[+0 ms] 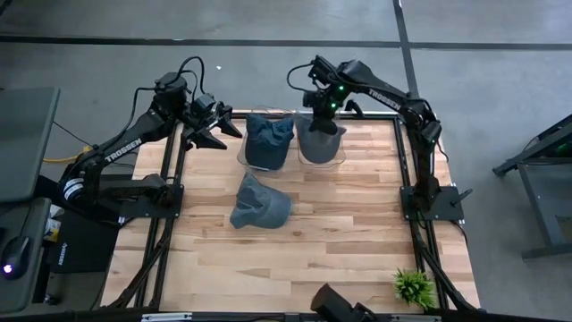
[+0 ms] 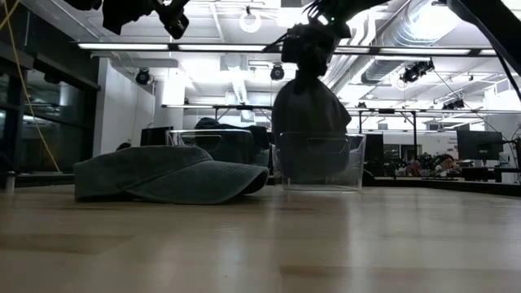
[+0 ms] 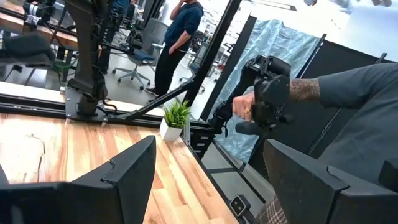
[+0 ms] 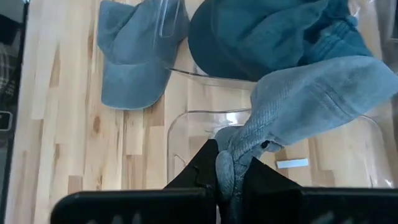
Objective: Pick & Place hat
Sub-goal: Put the right gray cap into the right transparent bin
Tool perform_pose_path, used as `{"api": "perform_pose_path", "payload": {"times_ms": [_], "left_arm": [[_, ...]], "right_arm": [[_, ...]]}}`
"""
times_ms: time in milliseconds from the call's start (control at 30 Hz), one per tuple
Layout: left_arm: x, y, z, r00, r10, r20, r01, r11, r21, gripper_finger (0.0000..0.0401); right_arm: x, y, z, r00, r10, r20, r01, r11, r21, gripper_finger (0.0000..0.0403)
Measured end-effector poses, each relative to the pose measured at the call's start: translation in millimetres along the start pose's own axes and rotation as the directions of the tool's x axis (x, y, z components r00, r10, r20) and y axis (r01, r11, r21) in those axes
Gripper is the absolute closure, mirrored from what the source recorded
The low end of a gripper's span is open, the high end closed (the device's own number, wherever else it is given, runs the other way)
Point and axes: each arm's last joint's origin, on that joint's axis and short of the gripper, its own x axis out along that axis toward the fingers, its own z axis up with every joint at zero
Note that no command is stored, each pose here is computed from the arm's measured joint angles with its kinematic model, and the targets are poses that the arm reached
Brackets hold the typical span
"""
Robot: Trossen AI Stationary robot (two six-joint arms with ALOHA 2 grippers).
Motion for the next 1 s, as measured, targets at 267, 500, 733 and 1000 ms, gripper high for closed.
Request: {"api": "perform_pose_path", "payload": {"times_ms": [267, 500, 733, 1000], "left_arm": [[0, 0, 0, 1.0, 0.0, 0.0, 0.0, 1.0, 0.0, 0.0128], [0, 0, 0, 1.0, 0.004, 0.001, -0.004, 1.0, 0.0, 0.0128], [0, 0, 0, 1.0, 0.005, 0.002, -0.005, 1.0, 0.0, 0.0128], [0, 0, 0, 1.0, 0.006, 0.002, -0.006, 1.0, 0.0, 0.0128]], "right_arm": [[17, -10, 1, 0.993, -0.097, -0.072, 0.094, 0.995, -0.037, 0.0395], [27, -26, -2, 0.984, -0.142, -0.104, 0.14, 0.99, -0.021, 0.0395], [40, -43, -5, 0.954, -0.249, -0.17, 0.25, 0.968, -0.017, 0.0395], [37, -52, -3, 0.908, -0.379, -0.177, 0.38, 0.924, -0.031, 0.0392]]}}
